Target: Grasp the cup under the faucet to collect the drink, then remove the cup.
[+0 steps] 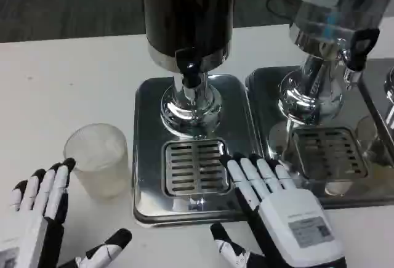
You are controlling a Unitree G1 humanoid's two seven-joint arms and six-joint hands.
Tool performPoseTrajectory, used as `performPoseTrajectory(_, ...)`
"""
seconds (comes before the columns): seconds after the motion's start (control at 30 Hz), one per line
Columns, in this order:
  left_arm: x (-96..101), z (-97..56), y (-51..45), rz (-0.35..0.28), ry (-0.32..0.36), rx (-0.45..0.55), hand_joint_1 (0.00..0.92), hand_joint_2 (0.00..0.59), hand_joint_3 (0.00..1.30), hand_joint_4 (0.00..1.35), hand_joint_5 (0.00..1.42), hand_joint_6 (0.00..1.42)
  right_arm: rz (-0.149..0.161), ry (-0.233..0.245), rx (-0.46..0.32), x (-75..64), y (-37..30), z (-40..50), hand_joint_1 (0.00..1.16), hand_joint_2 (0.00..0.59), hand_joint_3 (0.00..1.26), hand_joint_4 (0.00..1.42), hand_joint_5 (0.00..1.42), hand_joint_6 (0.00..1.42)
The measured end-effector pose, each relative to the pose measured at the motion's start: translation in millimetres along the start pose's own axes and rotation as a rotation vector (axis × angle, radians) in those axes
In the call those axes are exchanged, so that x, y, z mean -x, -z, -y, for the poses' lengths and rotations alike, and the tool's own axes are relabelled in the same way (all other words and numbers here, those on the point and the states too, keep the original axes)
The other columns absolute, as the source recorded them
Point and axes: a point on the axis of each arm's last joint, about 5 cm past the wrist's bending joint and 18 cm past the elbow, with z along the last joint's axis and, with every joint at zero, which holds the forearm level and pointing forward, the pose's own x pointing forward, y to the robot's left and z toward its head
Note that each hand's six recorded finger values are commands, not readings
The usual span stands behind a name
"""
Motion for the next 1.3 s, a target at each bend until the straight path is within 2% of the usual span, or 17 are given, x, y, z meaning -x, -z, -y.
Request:
performPoseTrajectory(0.37, -0.1, -0.4, -0.4, -0.01, -0.03, 0.008, 0.0, 0.1, 0.0, 0.0, 0.0, 0.0, -0.01, 0.001, 0.001, -1.1, 2.0, 1.3, 0.27, 0.393, 0.0, 0.0, 0.0, 0.0)
performPoseTrajectory(0.5, -2.3, -13.0, 5.5, -0.043, -0.192, -0.002, 0.0, 0.099, 0.0, 0.0, 0.0, 0.0, -0.01, 0.002, 0.002, -2.0, 1.2, 1.4, 0.27, 0.393, 0.0, 0.0, 0.0, 0.0)
performPoseTrajectory(0.7, -13.9, -21.3, 12.5, -0.06, -0.278, 0.088, 0.0, 0.045, 0.0, 0.0, 0.0, 0.0, -0.034, 0.015, -0.016, -4.5, -2.8, 0.3, 0.27, 0.393, 0.0, 0.0, 0.0, 0.0)
performPoseTrajectory(0.77, -24.8, -22.1, 19.6, -0.093, -0.296, 0.214, 0.0, 0.018, 0.0, 0.0, 0.0, 0.0, -0.039, 0.016, -0.017, -4.7, -3.3, 0.1, 0.27, 0.393, 0.0, 0.0, 0.0, 0.0)
performPoseTrajectory(0.87, -32.0, -21.2, 27.9, -0.107, -0.259, 0.286, 0.0, 0.0, 0.0, 0.0, 0.0, 0.0, -0.04, 0.015, -0.017, -4.6, -3.5, -0.1, 0.27, 0.393, 0.0, 0.0, 0.0, 0.0)
performPoseTrajectory(0.9, -37.0, -20.5, 32.8, -0.093, -0.217, 0.326, 0.0, 0.0, 0.0, 0.0, 0.0, 0.0, -0.039, 0.015, -0.018, -4.9, -4.0, -0.2, 0.27, 0.393, 0.0, 0.0, 0.0, 0.0)
performPoseTrajectory(1.0, -40.9, -14.4, 40.1, -0.087, -0.163, 0.404, 0.0, 0.0, 0.0, 0.0, 0.0, 0.0, -0.049, 0.011, -0.023, -3.6, -4.8, -1.2, 0.27, 0.393, 0.0, 0.0, 0.0, 0.0)
performPoseTrajectory(1.13, -43.9, -6.9, 41.5, -0.062, -0.092, 0.369, 0.0, 0.0, 0.0, 0.0, 0.0, 0.0, -0.056, 0.008, -0.023, -2.8, -4.7, -1.6, 0.27, 0.393, 0.0, 0.0, 0.0, 0.0)
performPoseTrajectory(1.3, -53.1, 1.4, 43.6, -0.07, -0.07, 0.382, 0.0, 0.0, 0.0, 0.0, 0.0, 0.0, -0.059, 0.008, -0.025, -2.7, -5.2, -1.9, 0.27, 0.393, 0.0, 0.0, 0.0, 0.0)
